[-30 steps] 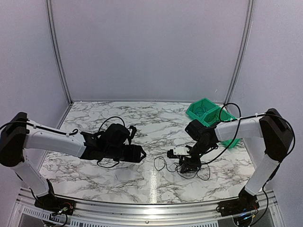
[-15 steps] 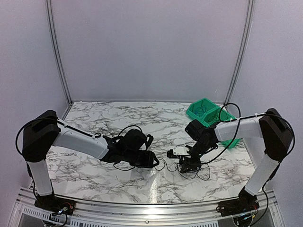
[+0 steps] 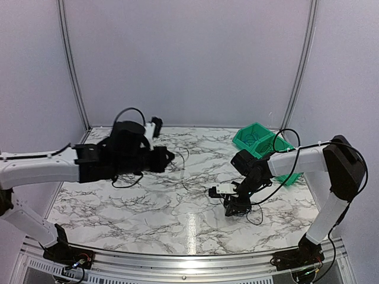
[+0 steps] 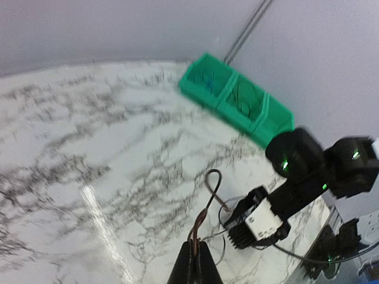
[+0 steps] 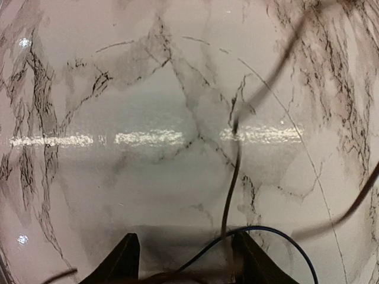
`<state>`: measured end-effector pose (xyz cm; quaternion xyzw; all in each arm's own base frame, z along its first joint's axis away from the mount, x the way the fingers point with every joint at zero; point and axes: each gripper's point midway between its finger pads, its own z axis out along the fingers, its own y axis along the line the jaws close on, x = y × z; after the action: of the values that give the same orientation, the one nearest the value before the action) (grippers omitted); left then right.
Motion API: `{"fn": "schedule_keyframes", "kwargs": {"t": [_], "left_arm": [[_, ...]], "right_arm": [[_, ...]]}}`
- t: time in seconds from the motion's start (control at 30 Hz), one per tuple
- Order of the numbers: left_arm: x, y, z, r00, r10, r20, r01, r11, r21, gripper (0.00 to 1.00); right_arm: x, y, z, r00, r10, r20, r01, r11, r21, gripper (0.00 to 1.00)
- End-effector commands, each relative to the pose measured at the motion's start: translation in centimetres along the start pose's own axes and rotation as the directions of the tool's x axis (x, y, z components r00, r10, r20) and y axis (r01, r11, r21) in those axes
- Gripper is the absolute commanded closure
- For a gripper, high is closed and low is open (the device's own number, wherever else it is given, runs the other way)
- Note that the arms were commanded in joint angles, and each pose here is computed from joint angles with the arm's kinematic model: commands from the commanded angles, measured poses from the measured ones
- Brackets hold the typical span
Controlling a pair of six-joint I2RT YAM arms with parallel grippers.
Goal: Untangle the cables
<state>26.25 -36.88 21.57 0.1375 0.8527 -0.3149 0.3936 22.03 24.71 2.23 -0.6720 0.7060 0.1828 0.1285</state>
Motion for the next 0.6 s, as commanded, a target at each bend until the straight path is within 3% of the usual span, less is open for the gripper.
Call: {"fn": "schedule_keyframes", "kwargs": {"t": [0.0, 0.2, 0.57], "left_arm": [[-7.9, 2.7, -8.3, 0.963, 0.112, 0.244, -0.063, 0.978, -0.2, 1.0], [-14.0, 3.6, -17.0, 0.889, 0.19, 0.418, -0.052, 0.946, -0.319, 1.0], [-22.4, 2.9, -29.1, 0.758, 0.362, 0.543, -0.064, 0.869, -0.491, 1.0]], "right_arm": [[1.0, 0.1, 0.8, 0.998, 0.028, -0.059, -0.029, 1.0, -0.008, 0.45], [1.0, -0.1, 0.8, 0.998, 0.034, -0.061, -0.034, 0.999, 0.003, 0.43], [1.7, -0.4, 1.3, 0.995, 0.048, -0.09, -0.047, 0.999, 0.014, 0.43]]}}
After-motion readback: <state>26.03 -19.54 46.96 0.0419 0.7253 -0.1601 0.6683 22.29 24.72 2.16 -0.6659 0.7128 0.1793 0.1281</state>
